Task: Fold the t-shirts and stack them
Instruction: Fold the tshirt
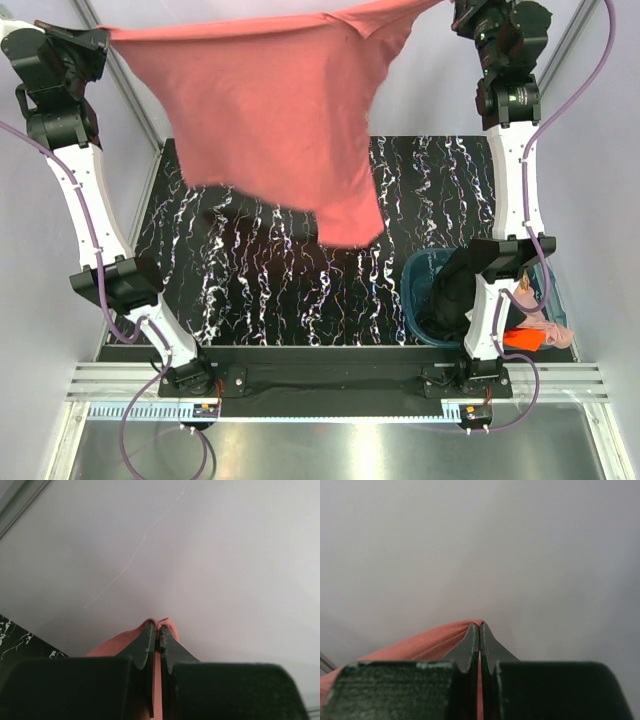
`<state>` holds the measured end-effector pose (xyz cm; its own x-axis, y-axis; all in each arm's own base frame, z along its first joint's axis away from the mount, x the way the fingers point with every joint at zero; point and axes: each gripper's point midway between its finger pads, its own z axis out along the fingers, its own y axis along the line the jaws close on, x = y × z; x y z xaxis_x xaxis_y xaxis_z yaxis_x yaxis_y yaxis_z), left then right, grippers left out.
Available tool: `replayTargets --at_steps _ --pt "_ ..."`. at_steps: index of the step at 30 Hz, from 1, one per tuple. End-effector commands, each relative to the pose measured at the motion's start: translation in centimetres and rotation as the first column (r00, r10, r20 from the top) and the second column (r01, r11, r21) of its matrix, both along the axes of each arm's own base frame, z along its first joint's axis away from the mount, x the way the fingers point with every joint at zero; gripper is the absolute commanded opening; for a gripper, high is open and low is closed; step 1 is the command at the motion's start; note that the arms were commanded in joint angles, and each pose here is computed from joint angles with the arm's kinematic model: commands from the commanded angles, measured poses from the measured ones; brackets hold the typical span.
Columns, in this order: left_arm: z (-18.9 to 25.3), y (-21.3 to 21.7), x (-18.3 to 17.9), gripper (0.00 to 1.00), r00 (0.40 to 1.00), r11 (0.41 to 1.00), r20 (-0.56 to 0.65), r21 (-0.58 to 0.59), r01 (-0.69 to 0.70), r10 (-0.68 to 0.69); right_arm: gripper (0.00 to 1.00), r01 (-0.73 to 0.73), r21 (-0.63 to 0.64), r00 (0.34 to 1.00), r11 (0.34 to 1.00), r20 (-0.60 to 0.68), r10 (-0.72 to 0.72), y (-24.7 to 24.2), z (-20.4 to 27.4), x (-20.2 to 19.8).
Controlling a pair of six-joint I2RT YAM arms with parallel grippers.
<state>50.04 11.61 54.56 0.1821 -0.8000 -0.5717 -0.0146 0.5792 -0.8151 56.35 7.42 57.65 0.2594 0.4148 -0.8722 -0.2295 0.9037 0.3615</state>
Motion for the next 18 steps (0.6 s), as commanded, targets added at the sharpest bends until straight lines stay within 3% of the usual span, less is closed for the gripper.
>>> replayTargets --at_steps 1,10,18 --pt "8.2 1.5 -4.1 0.0 0.965 0.991 0.24 0.059 -0.124 0.106 0.0 0.097 0.088 0.954 0.991 0.276 -0.118 -4.6 10.0 -6.3" --pt "7.3 0.1 -7.0 0.0 0.977 0.989 0.189 0.086 -0.117 0.099 0.0 0.098 0.056 0.962 0.994 0.251 -0.109 -4.5 10.8 -9.5" --pt "11.8 -2.0 -14.4 0.0 0.953 0.97 0.271 0.159 -0.182 0.134 0.0 0.11 0.06 0.944 0.992 0.306 -0.124 -5.0 14.1 -15.9"
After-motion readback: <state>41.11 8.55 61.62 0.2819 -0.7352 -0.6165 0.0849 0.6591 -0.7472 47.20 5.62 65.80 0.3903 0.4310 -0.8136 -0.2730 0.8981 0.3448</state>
